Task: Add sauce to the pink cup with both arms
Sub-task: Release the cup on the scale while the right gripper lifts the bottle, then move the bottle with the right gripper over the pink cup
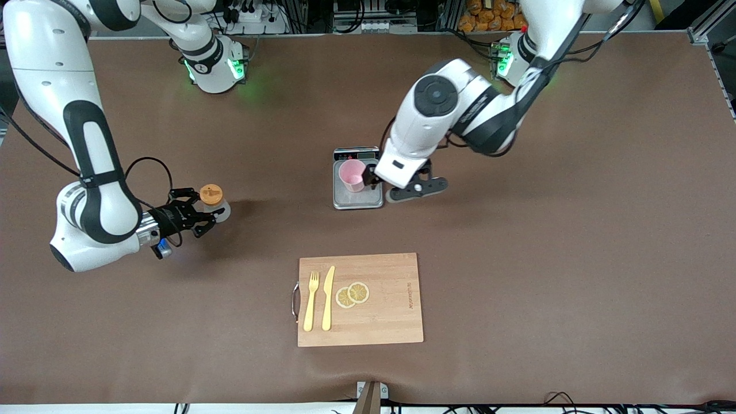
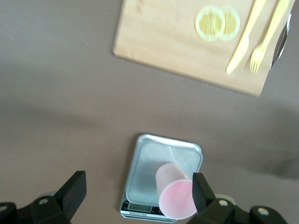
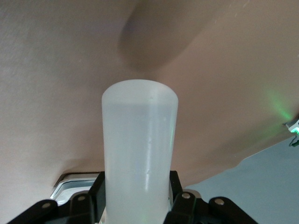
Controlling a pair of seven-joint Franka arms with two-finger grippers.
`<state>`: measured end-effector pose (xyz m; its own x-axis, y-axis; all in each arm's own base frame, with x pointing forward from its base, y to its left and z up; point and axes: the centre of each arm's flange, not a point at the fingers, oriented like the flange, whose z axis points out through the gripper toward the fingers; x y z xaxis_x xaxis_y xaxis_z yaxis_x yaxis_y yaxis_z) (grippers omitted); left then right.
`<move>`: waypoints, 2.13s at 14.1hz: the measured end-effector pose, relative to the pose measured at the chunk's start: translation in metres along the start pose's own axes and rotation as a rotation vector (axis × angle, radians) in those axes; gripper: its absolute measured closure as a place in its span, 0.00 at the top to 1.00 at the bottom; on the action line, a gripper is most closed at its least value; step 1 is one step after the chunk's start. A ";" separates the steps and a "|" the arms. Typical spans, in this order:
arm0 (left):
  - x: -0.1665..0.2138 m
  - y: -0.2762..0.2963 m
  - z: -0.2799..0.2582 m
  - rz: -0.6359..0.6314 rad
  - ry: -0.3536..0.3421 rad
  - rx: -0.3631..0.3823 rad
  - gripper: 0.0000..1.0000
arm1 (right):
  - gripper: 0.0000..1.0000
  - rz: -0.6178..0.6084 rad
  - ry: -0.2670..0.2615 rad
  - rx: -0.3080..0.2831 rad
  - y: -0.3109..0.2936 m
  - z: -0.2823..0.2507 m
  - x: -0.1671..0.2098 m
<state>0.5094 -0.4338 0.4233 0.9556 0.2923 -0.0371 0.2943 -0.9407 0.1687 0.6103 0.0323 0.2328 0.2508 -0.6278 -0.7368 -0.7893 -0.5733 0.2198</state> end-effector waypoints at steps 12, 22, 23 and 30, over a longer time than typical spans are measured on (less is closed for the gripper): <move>0.101 -0.137 -0.161 -0.217 0.161 0.038 1.00 | 0.56 0.188 0.146 -0.069 -0.067 0.057 -0.090; 0.127 -0.217 -0.237 -0.003 0.066 0.168 1.00 | 0.56 0.353 0.325 -0.156 -0.098 0.121 -0.161; 0.127 -0.220 -0.238 0.003 0.056 0.175 1.00 | 0.56 0.369 0.343 -0.161 -0.100 0.125 -0.166; 0.118 -0.225 -0.256 -0.010 0.031 0.161 1.00 | 0.56 0.449 0.452 -0.196 -0.105 0.161 -0.196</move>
<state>0.5524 -0.1439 0.6333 0.9526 0.3042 -0.0069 0.3043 -0.9525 0.0087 0.5542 0.3005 0.2508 0.1656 -0.9623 -0.2158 -0.7659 -0.2634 0.5866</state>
